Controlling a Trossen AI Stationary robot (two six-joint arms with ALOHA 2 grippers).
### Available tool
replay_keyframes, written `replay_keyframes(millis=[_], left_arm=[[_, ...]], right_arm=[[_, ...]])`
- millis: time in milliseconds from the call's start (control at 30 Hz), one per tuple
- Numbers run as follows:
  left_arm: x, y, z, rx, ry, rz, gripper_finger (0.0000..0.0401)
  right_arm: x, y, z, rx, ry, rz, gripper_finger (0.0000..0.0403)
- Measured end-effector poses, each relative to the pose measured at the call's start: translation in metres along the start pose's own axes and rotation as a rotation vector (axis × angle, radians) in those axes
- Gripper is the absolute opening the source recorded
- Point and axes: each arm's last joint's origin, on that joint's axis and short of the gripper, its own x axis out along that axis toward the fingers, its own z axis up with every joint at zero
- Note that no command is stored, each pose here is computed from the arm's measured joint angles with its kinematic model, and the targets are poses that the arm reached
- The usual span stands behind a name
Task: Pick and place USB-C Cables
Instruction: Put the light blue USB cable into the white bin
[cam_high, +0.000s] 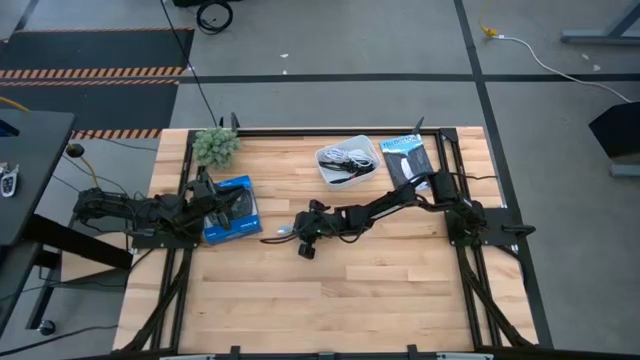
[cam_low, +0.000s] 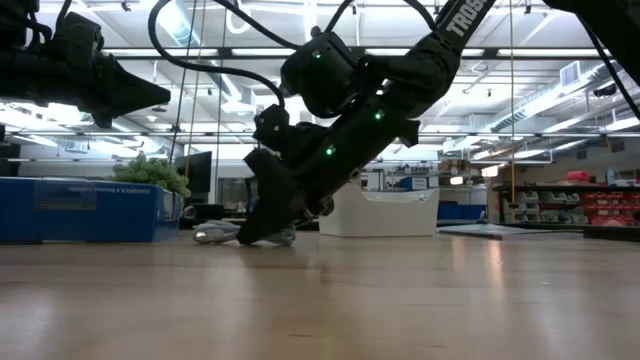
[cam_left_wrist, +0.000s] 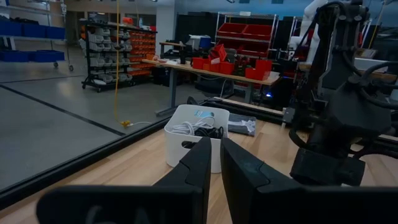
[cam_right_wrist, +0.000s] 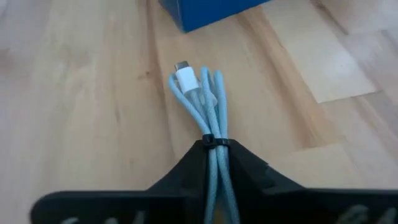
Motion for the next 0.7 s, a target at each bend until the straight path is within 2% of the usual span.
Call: replay_keyframes(millis=[67, 200, 333, 467, 700], left_arm=[[0.0, 0.0, 0.0, 0.001, 0.0, 0.0, 0.0043], [0.0, 0.0, 0.0, 0.001, 0.0, 0.0, 0.0043], [0.0, 0.0, 0.0, -0.002, -0.003, 0.0, 0.0043], [0.0, 0.0, 0.0, -0.001, -0.002, 0.0, 0.0043], [0.0, 0.0, 0.0, -0.001, -0.002, 0.0, 0.0043]], right_arm=[[-0.002, 0.0, 0.001, -0.007, 0.007, 0.014, 0.004], [-0.013, -0.001, 0.009, -0.081, 0.011, 0.037, 0.0039], [-0.03, -0.011, 0.033, -0.141, -0.05, 0.04, 0.0038], [-0.048, -0.024, 0.047, -0.214, -0.041, 0.017, 0.0038], [-0.095, -0.052, 0.085, -0.291, -0.125, -0.041, 0.0038]])
